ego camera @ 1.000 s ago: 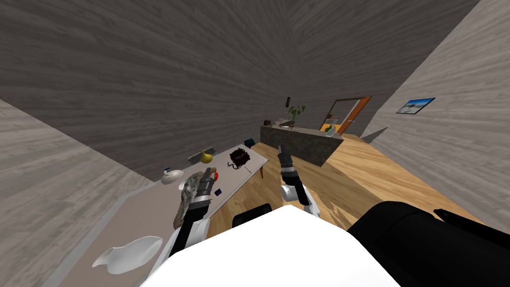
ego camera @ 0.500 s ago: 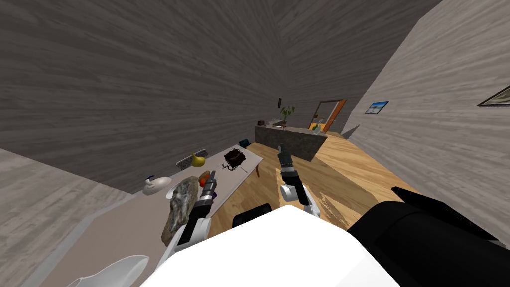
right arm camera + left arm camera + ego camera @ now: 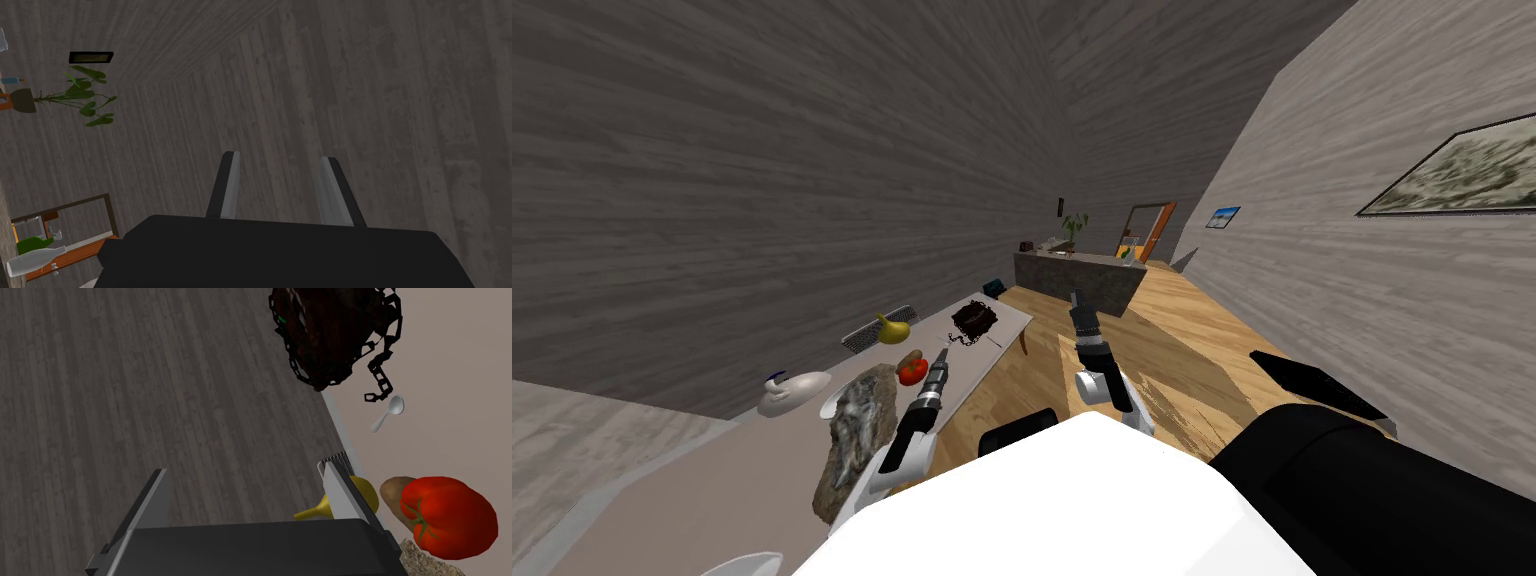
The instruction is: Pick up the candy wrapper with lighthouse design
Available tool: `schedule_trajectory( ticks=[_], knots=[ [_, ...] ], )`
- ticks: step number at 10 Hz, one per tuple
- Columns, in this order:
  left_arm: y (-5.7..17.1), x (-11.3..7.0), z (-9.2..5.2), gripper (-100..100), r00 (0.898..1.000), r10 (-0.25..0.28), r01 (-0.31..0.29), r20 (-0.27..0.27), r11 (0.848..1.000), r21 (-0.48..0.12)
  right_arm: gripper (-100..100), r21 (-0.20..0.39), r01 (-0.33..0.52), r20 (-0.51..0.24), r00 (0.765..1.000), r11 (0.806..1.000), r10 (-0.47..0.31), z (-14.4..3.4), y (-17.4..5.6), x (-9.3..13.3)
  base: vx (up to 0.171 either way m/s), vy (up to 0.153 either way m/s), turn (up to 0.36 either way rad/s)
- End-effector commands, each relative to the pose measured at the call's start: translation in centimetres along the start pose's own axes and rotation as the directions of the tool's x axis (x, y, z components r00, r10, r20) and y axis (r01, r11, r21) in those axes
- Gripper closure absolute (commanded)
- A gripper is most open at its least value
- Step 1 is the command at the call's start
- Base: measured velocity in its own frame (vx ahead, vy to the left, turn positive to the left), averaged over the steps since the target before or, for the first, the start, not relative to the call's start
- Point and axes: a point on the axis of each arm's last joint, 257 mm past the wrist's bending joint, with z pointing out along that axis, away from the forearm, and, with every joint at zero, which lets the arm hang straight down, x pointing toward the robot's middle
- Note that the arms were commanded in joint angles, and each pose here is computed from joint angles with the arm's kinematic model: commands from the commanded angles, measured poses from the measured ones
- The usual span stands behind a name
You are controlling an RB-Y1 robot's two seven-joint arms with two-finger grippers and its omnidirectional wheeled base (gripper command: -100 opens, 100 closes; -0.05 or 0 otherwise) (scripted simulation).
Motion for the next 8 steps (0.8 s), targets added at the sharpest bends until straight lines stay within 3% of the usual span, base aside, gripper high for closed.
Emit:
schedule_trajectory(
  ticks=[1,5,8],
  knots=[
    [1.9,0.3,0.1,-100,1.0,0.004,-0.005,-0.004,0.999,-0.05,0,0.0,0.0,0.0,1.0,1.0,0.0,0.0,0.0,0.0,-0.027,0.009,-0.113],
    [7.0,0.3,0.7,-100,1.0,0.018,-0.02,-0.015,0.979,-0.201,0,0.0,0.0,0.0,1.0,1.0,0.0,0.0,0.0,0.0,-0.027,0.007,-0.144],
    [10.7,0.2,1.1,-100,0.999,0.026,-0.031,-0.023,0.949,-0.313,0,0.0,0.0,0.0,1.0,1.0,0.0,0.0,0.0,0.0,-0.027,0.009,-0.156]
  ],
)
